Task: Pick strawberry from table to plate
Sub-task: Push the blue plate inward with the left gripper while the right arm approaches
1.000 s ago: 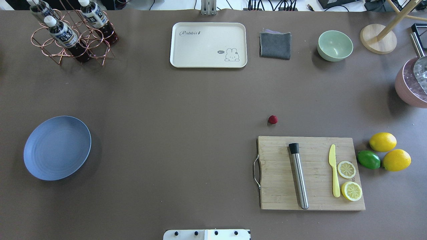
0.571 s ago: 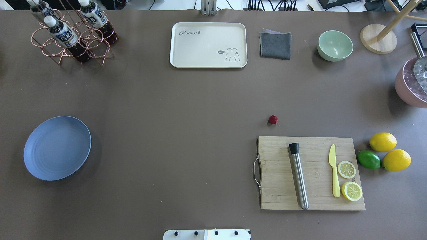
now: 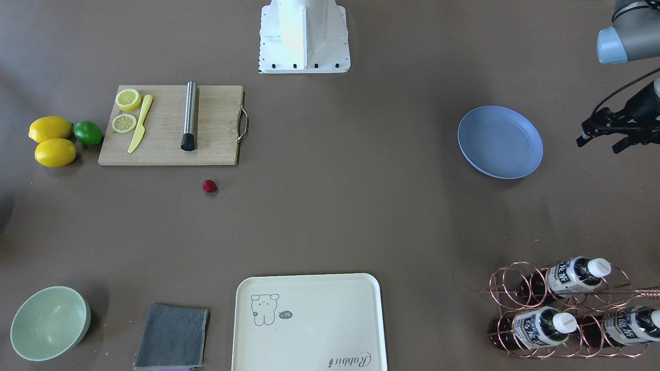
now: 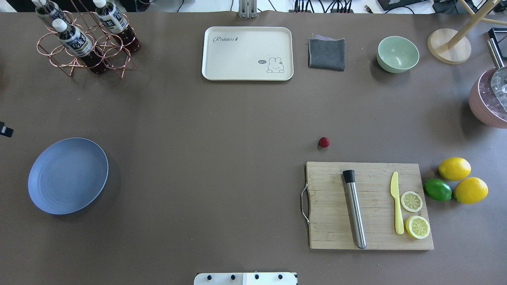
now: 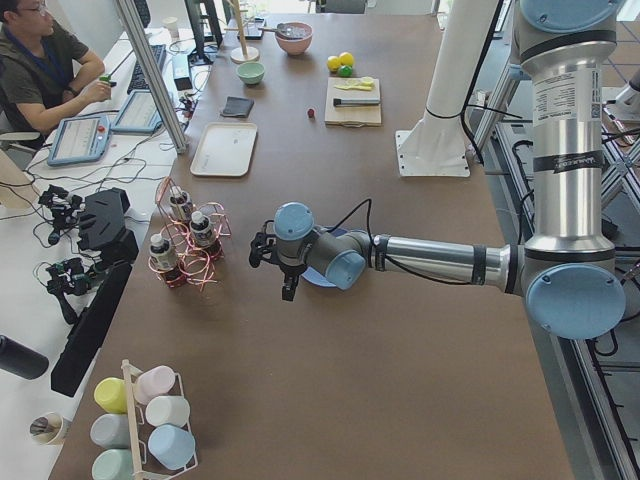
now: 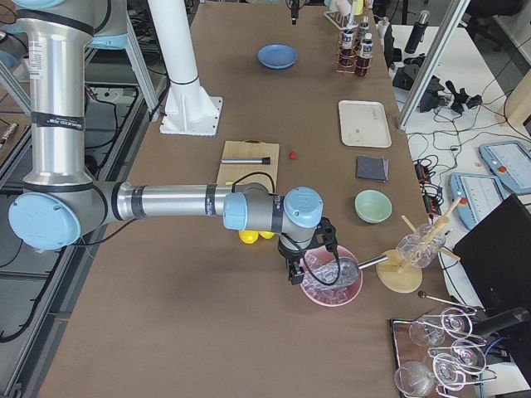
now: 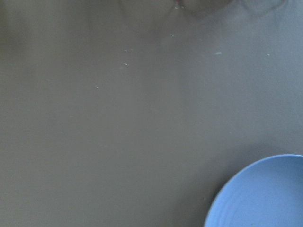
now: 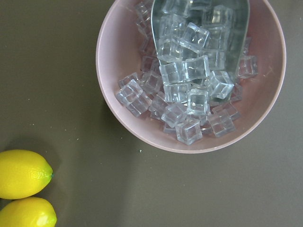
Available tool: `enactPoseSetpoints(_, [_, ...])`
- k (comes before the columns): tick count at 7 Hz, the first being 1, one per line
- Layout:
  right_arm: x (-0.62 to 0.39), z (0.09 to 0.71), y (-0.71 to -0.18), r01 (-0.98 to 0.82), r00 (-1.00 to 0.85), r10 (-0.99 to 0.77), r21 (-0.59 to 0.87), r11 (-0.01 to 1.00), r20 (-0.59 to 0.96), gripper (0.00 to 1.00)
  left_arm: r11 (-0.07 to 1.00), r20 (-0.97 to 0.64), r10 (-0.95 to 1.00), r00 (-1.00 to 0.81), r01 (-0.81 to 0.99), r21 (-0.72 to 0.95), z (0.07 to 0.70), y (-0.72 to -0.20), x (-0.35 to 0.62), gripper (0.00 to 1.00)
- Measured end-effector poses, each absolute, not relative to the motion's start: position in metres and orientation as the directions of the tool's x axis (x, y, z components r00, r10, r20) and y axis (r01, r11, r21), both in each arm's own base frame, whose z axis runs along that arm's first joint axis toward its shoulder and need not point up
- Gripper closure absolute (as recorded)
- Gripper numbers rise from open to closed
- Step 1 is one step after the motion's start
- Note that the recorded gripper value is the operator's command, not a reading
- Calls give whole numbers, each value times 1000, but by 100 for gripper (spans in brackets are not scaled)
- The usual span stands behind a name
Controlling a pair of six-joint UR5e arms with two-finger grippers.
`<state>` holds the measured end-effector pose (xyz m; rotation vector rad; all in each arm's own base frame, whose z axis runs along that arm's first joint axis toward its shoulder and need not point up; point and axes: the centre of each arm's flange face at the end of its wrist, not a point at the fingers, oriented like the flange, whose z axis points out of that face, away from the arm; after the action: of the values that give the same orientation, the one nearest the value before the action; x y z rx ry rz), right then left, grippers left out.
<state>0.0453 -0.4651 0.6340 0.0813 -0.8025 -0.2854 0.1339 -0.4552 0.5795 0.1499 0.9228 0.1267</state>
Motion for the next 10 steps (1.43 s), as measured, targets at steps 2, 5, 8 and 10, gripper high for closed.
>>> enactPoseSetpoints(2, [40,634,-463,224,641,-285,182,958,712,0,969,-764,241,598,-100,228,602,-439,189,19])
enactPoseSetpoints(5, [39,632,-462,231,635,-298,192,954,713,0,960,-768,270,581,-103,259,643,-429,205,93])
enactPoseSetpoints(8, [37,628,-463,236,632,-307,201,951,711,0,963,-792,266,549,-108,248,635,-426,212,100])
enactPoseSetpoints(10, [34,616,-464,229,613,-317,221,948,724,0,972,-819,230,526,-85,218,616,-423,213,100])
